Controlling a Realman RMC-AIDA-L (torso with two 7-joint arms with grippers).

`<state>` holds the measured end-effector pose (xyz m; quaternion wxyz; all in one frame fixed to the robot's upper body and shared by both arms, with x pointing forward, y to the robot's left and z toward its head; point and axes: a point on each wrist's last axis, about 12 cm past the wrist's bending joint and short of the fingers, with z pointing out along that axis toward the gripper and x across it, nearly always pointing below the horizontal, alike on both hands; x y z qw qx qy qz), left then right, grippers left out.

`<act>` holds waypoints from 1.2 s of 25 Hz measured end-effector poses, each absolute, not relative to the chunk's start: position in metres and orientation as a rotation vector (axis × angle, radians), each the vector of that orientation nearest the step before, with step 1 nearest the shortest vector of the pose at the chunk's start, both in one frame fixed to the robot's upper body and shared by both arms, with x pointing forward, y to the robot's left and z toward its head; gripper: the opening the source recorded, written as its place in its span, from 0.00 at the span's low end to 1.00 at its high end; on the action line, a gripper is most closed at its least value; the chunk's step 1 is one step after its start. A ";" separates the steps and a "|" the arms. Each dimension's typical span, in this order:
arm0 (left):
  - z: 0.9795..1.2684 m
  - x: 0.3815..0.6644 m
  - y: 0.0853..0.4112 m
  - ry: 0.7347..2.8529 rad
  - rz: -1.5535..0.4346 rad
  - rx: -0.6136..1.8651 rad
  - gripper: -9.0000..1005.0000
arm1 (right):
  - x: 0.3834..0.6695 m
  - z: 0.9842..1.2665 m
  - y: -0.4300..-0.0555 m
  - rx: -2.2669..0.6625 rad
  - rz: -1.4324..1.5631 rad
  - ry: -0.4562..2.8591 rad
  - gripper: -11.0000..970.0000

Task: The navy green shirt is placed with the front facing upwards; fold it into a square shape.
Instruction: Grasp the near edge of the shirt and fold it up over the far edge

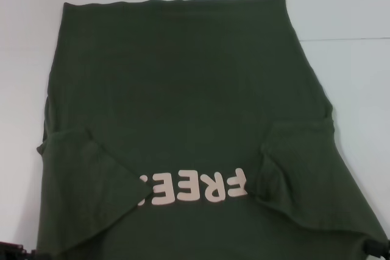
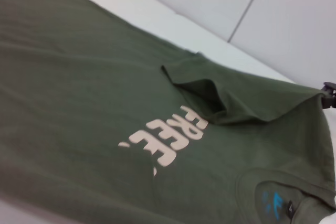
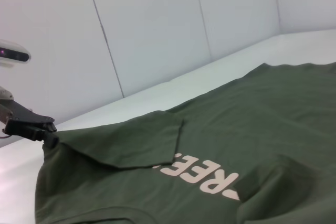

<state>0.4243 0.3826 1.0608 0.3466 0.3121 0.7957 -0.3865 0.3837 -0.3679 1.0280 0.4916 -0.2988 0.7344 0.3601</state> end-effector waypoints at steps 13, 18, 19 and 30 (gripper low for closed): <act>1.057 0.409 0.376 2.008 -1.048 0.845 0.02 | 0.370 1.026 -0.376 -0.723 0.853 1.806 0.06; 1.060 0.416 0.376 1.969 -1.022 0.821 0.02 | 0.377 1.028 -0.373 -0.716 0.845 1.772 0.06; 1.061 0.418 0.376 1.955 -1.015 0.812 0.02 | 0.379 1.029 -0.373 -0.710 0.846 1.764 0.07; 1.057 0.447 0.371 1.931 -0.931 0.702 0.02 | 0.411 1.030 -0.371 -0.595 0.804 1.794 0.07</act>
